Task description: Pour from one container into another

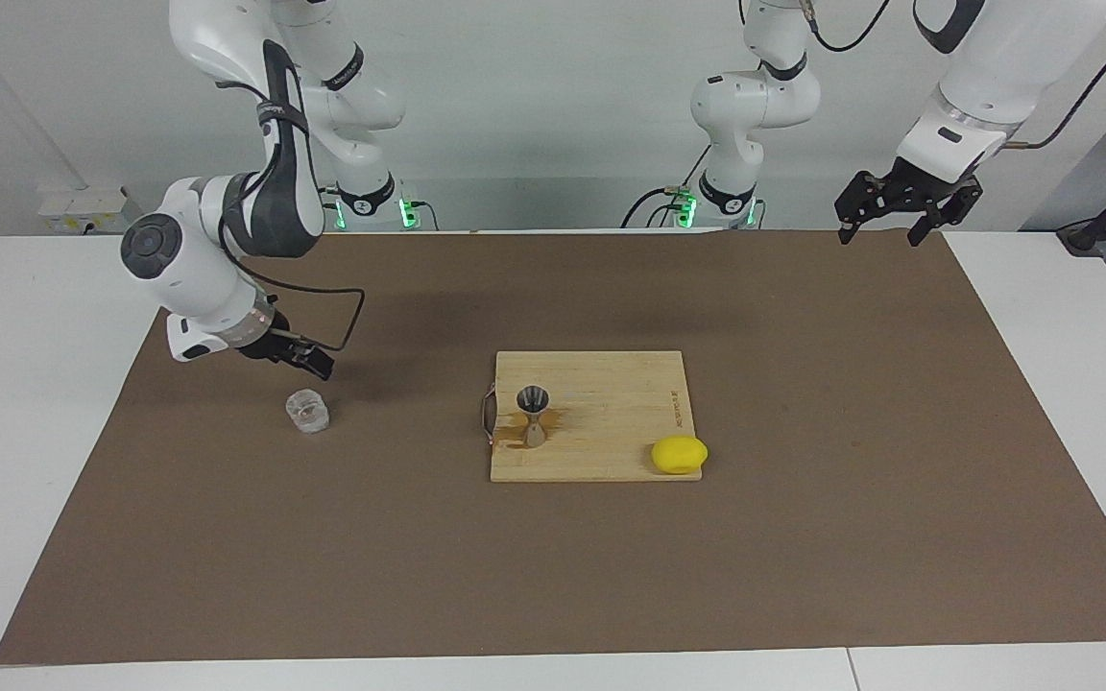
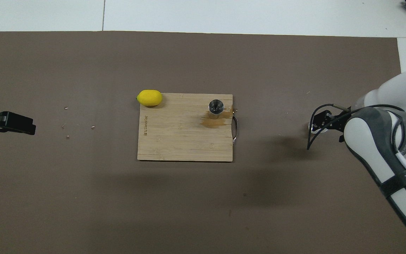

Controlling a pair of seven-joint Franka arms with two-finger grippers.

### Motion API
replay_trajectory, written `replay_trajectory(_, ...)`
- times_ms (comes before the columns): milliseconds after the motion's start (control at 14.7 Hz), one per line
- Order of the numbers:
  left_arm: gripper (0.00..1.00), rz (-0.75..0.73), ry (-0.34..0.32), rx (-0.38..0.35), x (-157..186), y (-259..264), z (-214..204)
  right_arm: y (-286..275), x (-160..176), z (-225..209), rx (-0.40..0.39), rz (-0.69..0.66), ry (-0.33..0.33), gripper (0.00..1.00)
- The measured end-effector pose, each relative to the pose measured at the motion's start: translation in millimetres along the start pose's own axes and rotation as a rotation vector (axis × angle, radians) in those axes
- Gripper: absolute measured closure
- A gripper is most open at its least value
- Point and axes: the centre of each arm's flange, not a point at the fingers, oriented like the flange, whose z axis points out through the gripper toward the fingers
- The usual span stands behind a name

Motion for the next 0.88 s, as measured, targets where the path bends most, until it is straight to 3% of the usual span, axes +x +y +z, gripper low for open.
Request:
replay_trajectory(340,0.00,0.000,0.000,0.000,0,0,0,-40,-24,-58,0.022,-0.080,0.097,0.00)
replay_trajectory(612,0.00,0.000,0.000,0.000,0,0,0,-41,-37,-143,-0.036,-0.109,0.143,0.00)
replay_trajectory(885,0.00,0.000,0.000,0.000,0,0,0,-50,-53,-207,-0.030,-0.130,0.181,0.00)
